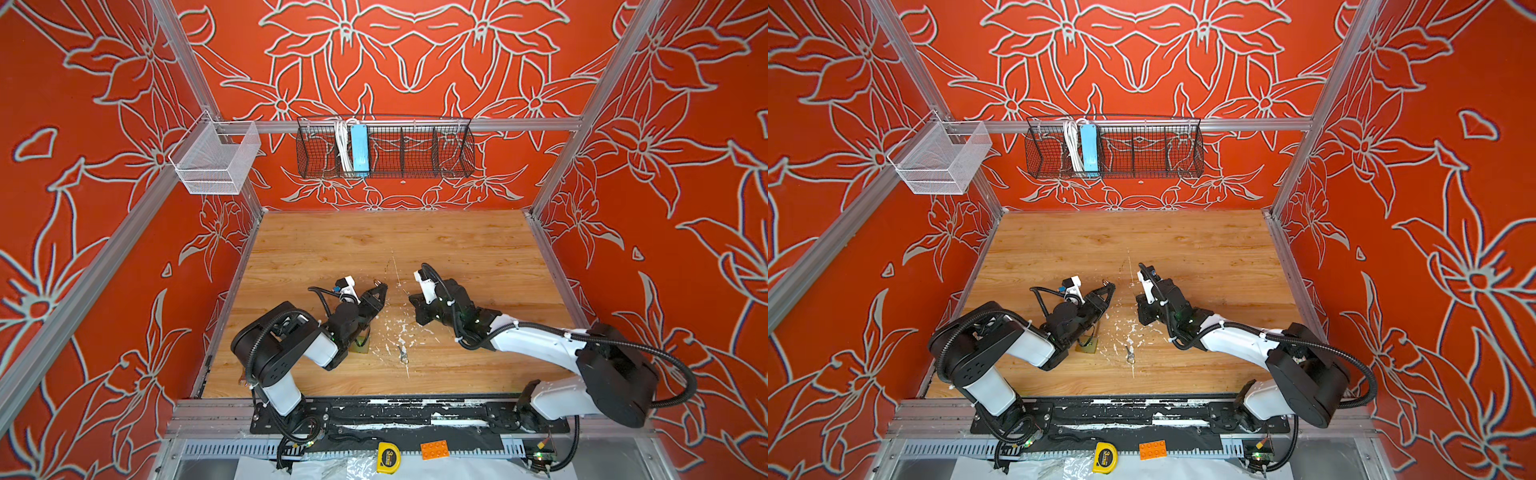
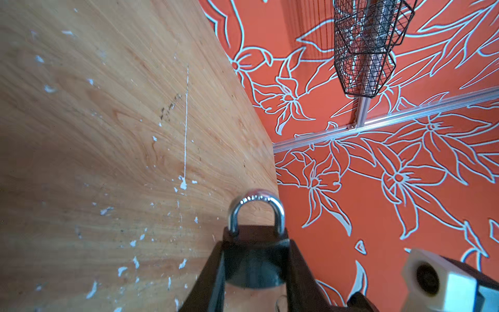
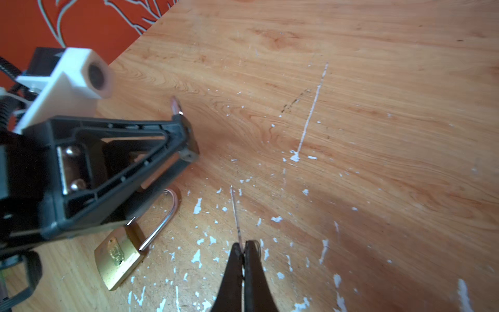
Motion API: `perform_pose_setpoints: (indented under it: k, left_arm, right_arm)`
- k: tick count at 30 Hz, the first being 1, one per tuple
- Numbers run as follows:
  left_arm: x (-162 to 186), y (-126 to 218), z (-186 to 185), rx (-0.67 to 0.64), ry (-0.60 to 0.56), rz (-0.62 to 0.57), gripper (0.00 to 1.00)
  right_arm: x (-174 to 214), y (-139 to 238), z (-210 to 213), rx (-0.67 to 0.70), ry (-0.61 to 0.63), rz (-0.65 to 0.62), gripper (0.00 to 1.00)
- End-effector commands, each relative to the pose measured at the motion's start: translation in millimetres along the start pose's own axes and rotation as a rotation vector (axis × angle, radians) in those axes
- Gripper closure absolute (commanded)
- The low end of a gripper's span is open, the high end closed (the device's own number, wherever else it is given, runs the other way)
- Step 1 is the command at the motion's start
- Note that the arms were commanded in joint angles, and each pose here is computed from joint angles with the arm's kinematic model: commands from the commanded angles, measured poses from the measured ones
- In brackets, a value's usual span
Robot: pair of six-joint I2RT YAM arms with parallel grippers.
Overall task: Unlock with the key
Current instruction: 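Bring the key in the right gripper toward the padlock's underside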
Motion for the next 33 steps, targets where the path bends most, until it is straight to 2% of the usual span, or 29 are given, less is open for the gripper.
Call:
perform_pose_setpoints:
  k: [1, 5, 18, 33]
  left_arm:
    - [-5, -4, -21, 0.087, 0.055, -0.002, 1.00]
    - [1, -8, -21, 0.099, 0.058, 0.034, 1.00]
    - [1, -9, -23, 0.110, 0.085, 0.049, 1.00]
    - [8, -14, -28, 0.138, 0.075, 0.094, 1.00]
  right_arm:
    - [-4, -3, 18, -0.041, 0.012, 0.012, 1.00]
    - [0, -8, 21, -0.040, 0.000, 0.041, 1.00]
    - [7, -15, 20, -0.026, 0.012, 0.076, 1.00]
    - [7, -17, 14, 0.004, 0.016, 0.071, 1.00]
Point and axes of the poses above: each gripper's point midway between its finger pads, its own y axis back along the fingers, its own z axis along the line the jaws close on, x = y × z, the point moved 1 cm from there along y, back along the fingers, and after that the axes turned 11 degrees about -y, right-handed, at the moved point
